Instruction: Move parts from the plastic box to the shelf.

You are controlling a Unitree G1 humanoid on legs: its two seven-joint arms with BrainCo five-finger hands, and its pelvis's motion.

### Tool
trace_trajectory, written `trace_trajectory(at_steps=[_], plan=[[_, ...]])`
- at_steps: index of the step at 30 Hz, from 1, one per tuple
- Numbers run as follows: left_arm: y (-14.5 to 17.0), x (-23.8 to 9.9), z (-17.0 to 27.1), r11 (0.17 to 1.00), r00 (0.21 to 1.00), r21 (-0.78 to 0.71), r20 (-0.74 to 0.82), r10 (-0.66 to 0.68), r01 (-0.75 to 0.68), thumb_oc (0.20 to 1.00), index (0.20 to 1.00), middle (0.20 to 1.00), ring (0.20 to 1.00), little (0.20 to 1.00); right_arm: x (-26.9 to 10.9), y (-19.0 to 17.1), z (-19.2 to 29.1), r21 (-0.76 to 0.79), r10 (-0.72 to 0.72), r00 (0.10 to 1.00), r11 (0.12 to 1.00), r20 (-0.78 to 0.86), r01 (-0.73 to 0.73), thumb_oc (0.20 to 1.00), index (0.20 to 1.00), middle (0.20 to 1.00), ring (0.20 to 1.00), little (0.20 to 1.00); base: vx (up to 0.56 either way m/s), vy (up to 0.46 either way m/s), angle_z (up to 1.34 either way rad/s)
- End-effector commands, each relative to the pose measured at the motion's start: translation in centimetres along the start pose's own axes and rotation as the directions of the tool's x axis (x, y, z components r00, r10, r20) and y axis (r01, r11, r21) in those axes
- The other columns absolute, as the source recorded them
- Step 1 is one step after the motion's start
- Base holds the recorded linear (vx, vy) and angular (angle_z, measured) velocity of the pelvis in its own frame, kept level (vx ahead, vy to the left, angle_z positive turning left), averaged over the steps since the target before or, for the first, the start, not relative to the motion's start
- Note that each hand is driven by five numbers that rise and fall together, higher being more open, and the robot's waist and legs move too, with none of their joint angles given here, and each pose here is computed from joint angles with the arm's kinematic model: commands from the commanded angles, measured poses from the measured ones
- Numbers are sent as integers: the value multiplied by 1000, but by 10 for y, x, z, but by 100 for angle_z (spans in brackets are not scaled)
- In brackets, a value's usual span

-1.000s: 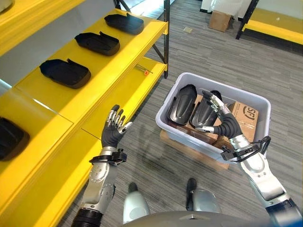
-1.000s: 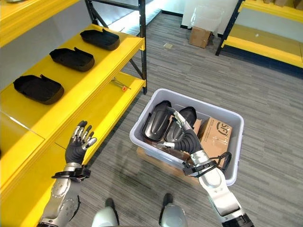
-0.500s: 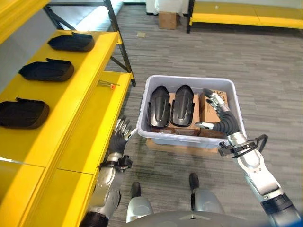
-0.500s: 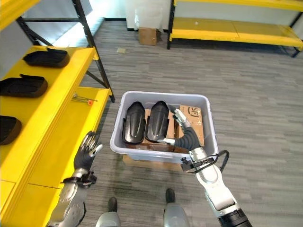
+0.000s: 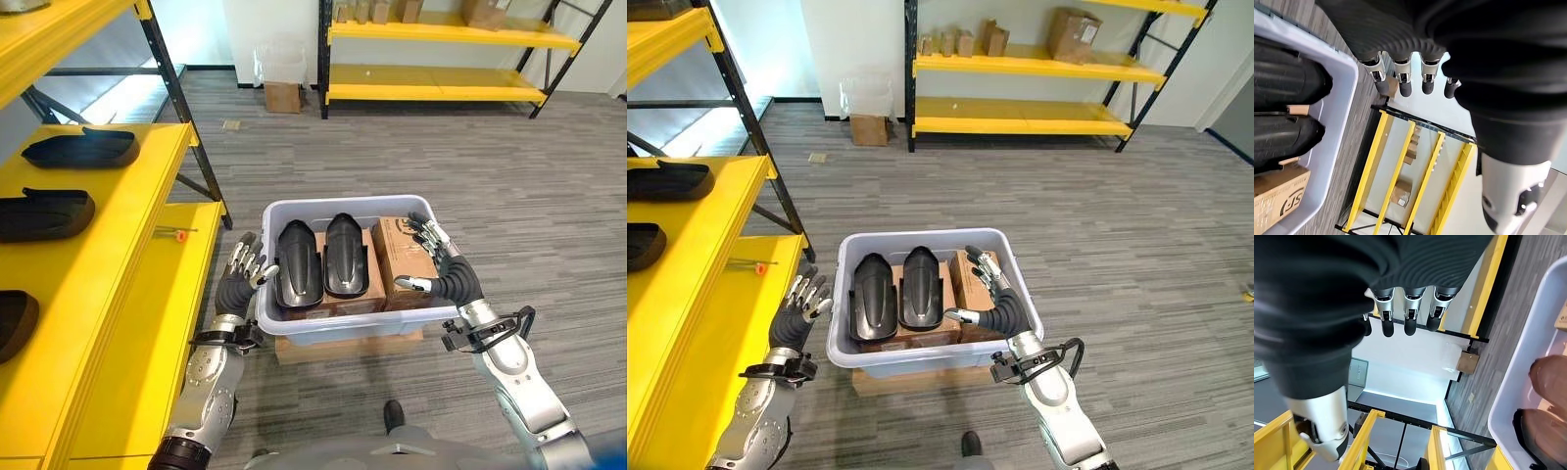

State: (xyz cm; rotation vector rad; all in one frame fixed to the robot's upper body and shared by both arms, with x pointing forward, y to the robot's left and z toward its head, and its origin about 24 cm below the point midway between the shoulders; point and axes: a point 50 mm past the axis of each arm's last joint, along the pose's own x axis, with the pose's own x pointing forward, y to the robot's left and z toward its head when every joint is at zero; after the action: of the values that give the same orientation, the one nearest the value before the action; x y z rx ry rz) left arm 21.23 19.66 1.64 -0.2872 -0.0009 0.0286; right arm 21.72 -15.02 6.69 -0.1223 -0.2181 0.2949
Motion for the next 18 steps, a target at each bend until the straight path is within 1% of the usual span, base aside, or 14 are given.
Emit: trace_trajectory(at_steps=[1,4,5,10,12,13,14,17,18], plan=[[-11,7,18,997,993,33,94,-72,69,1000,1000,1000,1000,1000,11,-16,21,28,-62,992,998,114,59,1000,1000,1000,1000,1000,30,-57,10],[-12,7,18,996,993,35,88,-83,81,1000,1000,1000,1000,1000,12,-20,16,29,-88,991,996,98,85,1000,1000,1000,1000,1000,23,-71,11],[-13,8,16,995,992,31,80,-95,93,1000,1000,1000,1000,1000,17,-26,13,19,-123,988,992,88,122,1000,1000,1000,1000,1000,20,-76,16],[-15,11,20,994,989,23,98,-107,105,1000,1000,1000,1000,1000,33,-30,11,-8,-148,984,989,96,149,1000,1000,1000,1000,1000,-46,-79,21],[-21,16,24,992,985,5,114,-126,127,1000,1000,1000,1000,1000,51,-26,14,-29,-144,983,989,113,148,1000,1000,1000,1000,1000,-108,-69,8],[-22,17,24,992,985,5,115,-126,127,1000,1000,1000,1000,1000,52,-26,14,-29,-144,983,989,114,148,1000,1000,1000,1000,1000,-116,-60,14],[-25,19,26,991,983,2,125,-137,137,1000,1000,1000,1000,1000,61,-24,16,-33,-141,982,989,127,146,1000,1000,1000,1000,1000,-126,-40,22],[-38,24,30,985,975,-36,154,-160,167,1000,1000,1000,1000,1000,103,-18,30,-56,-180,969,980,170,192,1000,1000,1000,1000,1000,-166,-36,6],[-38,25,31,985,975,-35,155,-160,167,1000,1000,1000,1000,1000,104,-18,31,-56,-180,969,980,172,192,1000,1000,1000,1000,1000,-101,-13,9]])
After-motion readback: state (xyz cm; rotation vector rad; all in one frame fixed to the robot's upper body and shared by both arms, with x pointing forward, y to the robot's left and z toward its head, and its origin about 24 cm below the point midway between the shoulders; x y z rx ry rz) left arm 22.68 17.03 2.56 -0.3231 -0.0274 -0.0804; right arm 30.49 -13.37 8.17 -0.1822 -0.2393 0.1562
